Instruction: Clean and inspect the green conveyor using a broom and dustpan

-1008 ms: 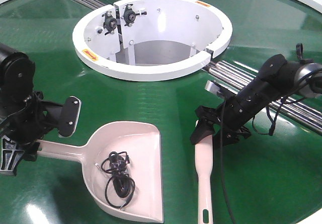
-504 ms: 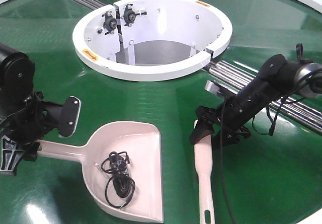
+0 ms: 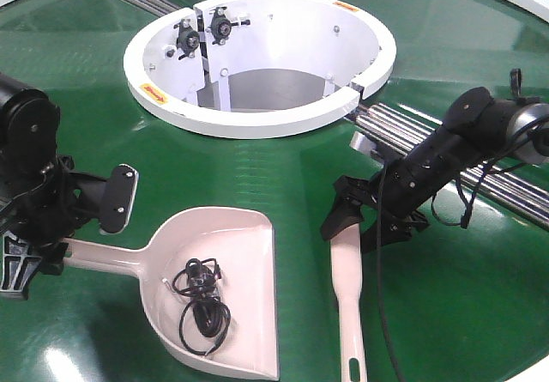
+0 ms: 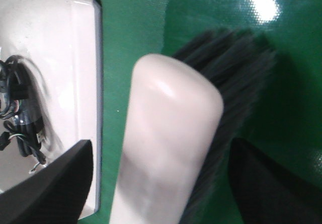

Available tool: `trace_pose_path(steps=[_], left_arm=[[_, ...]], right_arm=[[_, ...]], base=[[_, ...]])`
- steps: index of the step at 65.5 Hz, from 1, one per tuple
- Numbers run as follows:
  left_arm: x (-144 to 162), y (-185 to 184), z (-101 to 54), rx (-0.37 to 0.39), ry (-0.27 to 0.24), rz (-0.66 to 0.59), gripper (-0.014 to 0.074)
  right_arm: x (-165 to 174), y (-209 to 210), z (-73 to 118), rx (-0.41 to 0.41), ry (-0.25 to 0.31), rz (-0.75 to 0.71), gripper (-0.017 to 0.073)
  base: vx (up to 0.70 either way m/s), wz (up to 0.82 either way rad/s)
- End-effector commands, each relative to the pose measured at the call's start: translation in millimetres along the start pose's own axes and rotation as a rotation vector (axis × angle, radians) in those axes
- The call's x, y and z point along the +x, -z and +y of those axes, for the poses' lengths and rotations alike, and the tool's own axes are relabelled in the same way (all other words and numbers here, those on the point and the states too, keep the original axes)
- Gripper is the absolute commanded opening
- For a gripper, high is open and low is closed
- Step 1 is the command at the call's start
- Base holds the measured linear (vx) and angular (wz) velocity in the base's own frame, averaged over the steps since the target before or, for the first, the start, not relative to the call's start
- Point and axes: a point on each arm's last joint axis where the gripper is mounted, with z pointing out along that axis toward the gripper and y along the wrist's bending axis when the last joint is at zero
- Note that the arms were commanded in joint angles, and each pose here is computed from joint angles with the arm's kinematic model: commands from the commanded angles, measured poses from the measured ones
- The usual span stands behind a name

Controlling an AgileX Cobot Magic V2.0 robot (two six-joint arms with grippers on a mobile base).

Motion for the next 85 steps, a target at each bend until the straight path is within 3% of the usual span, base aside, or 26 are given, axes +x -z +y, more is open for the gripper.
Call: trace_pose_path(steps=[1, 11, 19, 32, 49, 63, 80, 85], left_arm=[[-0.5, 17.0, -2.2, -0.036, 0.01, -0.033, -0.0024], [-0.5, 17.0, -2.2, -0.036, 0.01, -0.033, -0.0024], [-0.5, 17.0, -2.2, -0.036, 0.01, -0.033, -0.0024], [-0.5, 17.0, -2.2, -0.036, 0.01, -0.033, -0.0024], [-0.5, 17.0, -2.2, -0.036, 0.01, -0.033, -0.0024], [-0.5, 17.0, -2.2, -0.036, 0.01, -0.033, -0.0024], [-0.5, 17.0, -2.2, -0.036, 0.01, -0.033, -0.0024], [-0.5, 17.0, -2.2, -0.036, 0.01, -0.033, -0.0024]], right_arm=[[6.9, 30.4, 26.4, -0.054, 0.06, -0.027, 0.053], [10.8, 44.0, 35.7, -0.033, 0.092, -0.07, 0.053], [16.3, 66.9, 46.4, 0.06, 0.146, -0.171, 0.053], [38.0, 124.7, 74.4, 0.269, 0.228, -0.461, 0.0529], [112.0, 171.7, 103.4, 0.461, 0.348, -0.904, 0.0506], [194.6, 173.4, 99.6, 0.54, 0.425, -1.222, 0.0361], [281.8, 144.8, 78.7, 0.568, 0.501, -1.513, -0.0015], [300.4, 136.3, 74.0, 0.559, 0.514, -1.556, -0.0012]], base=[[0.0, 0.0], [0.0, 0.0], [0.0, 0.0], [0.0, 0.0], [0.0, 0.0], [0.0, 0.0], [0.0, 0.0], [0.0, 0.0]])
